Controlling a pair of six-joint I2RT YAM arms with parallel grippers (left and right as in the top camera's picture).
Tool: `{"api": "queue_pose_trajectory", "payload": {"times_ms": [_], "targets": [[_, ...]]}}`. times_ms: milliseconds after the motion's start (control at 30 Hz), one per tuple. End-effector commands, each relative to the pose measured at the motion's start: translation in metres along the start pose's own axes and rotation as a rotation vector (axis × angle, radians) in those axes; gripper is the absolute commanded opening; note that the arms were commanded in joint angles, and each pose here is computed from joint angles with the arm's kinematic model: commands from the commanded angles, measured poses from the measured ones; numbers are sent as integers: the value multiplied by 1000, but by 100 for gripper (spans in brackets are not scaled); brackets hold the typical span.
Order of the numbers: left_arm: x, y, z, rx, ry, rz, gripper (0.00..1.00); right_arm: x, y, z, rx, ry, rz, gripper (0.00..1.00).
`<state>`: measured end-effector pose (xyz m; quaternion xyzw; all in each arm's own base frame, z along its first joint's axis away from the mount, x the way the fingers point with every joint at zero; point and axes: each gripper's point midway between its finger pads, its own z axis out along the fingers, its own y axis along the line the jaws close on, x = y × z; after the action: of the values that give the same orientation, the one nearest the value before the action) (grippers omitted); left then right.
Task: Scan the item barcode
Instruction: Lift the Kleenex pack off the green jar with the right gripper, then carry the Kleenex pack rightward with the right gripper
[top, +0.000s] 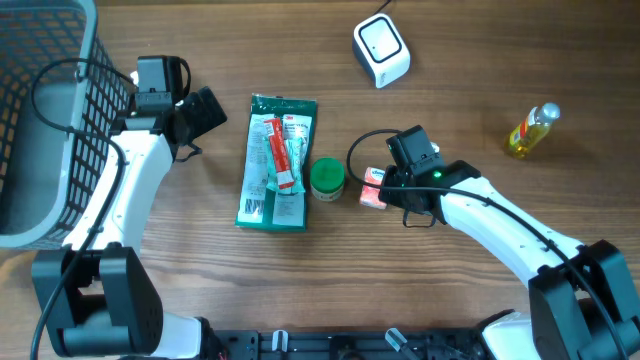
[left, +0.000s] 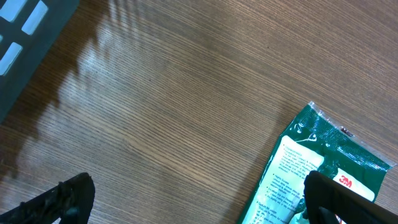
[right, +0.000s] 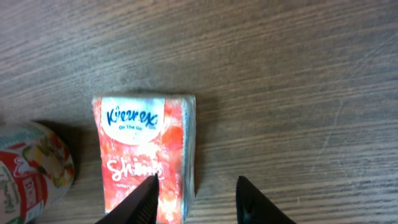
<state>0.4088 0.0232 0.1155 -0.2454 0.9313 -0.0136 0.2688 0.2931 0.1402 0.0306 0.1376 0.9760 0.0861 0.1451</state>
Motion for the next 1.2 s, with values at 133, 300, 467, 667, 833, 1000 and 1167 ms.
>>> {"api": "queue_pose_trajectory", "payload": {"times_ms": [133,300,467,667,833,1000,1167], "targets": [[-7,-3,-6,15,-20,0,100,-5,6,8,-49,-43,3,39],[-7,-3,-6,15,-20,0,100,-1,4,13,-53,-39,4,38],[-7,-3,-6,15,-20,0,100,2,3,21,-44,-20,3,36],[-7,-3,-6,15,-20,0,100,3,3,21,-45,-17,3,29],[-7,-3,-6,15,-20,0,100,10,2,30,-45,18,0,25],[-7,-3,-6,15,-20,0,100,15,-2,39,-23,45,35,16],[-7,-3,-6,15,-20,0,100,18,2,39,-46,62,35,19]]}}
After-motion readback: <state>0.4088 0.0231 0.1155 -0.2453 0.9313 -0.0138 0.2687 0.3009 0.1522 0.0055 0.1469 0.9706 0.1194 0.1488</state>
